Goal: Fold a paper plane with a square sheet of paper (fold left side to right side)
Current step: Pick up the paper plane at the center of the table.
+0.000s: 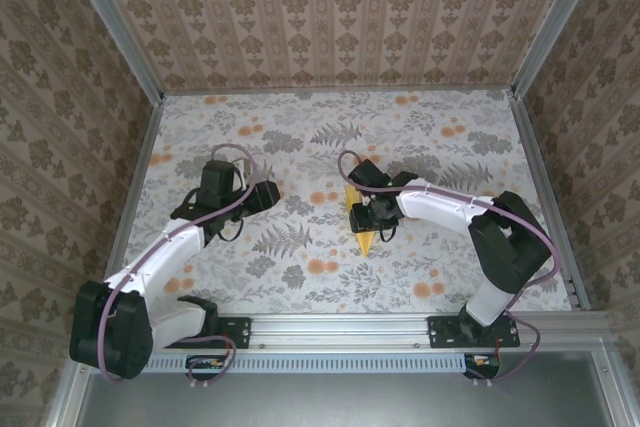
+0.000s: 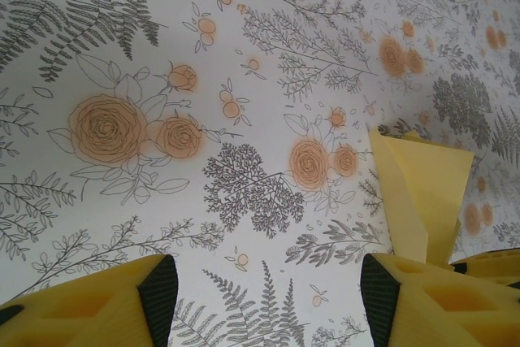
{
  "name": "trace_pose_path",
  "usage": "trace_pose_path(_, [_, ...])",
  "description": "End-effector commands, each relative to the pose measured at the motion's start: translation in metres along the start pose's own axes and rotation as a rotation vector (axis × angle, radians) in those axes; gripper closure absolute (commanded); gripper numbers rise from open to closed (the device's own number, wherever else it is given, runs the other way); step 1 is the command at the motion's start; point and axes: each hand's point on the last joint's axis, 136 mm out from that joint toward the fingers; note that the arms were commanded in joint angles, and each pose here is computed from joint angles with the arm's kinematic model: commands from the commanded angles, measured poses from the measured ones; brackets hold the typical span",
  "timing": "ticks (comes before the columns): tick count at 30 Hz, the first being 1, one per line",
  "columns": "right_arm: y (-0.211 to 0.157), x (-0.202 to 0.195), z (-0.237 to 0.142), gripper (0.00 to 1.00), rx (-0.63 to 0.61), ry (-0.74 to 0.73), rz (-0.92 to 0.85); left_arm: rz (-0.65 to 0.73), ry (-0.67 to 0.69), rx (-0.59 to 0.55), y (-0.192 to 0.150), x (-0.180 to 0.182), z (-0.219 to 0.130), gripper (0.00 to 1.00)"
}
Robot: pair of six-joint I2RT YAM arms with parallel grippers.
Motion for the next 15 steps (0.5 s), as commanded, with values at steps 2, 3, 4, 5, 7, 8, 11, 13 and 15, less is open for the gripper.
trace_pose_path(2, [0.0, 0.005, 0.007, 0.62, 0.03, 0.006, -0.012, 0.029, -0.017, -0.02, 0.008, -0.008, -0.008, 0.36])
trace_pose_path(3, [0.0, 0.004, 0.01, 0.63, 0.035, 0.005, -0.011, 0.029, -0.015, -0.019, 0.008, -0.007, -0.008, 0.36])
trace_pose_path(4, [0.001, 0.005, 0.011, 0.64, 0.037, 0.007, -0.012, 0.029, -0.015, -0.019, 0.008, -0.007, -0.008, 0.36])
trace_pose_path(5, [0.001, 0.006, 0.014, 0.66, 0.041, 0.008, -0.011, 0.03, -0.017, -0.019, 0.008, -0.007, -0.008, 0.36])
trace_pose_path(7, [0.003, 0.008, 0.016, 0.7, 0.043, 0.019, -0.007, 0.033, -0.019, -0.02, 0.009, -0.008, -0.009, 0.35])
trace_pose_path(8, [0.005, 0.009, 0.017, 0.75, 0.041, 0.021, -0.005, 0.038, -0.022, -0.02, 0.009, -0.008, -0.009, 0.35])
trace_pose_path(11, [0.017, 0.001, 0.011, 0.9, 0.035, 0.0, 0.026, 0.062, -0.034, -0.029, 0.013, -0.013, -0.013, 0.33])
trace_pose_path(13, [0.029, -0.006, 0.006, 0.93, 0.036, -0.017, 0.052, 0.084, -0.044, -0.04, 0.016, -0.017, -0.015, 0.29])
trace_pose_path(15, [0.044, -0.014, 0.002, 0.93, 0.029, -0.04, 0.06, 0.114, -0.056, -0.054, 0.021, -0.022, -0.019, 0.22])
Point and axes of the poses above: each hand's point on the last joint's axis, 136 mm out from that joint toward the fingers, its own z axis out along the fingers, its own x axis along the line the jaws close on, y = z × x, and after that the axes turned 9 degrees about -z, right-handed
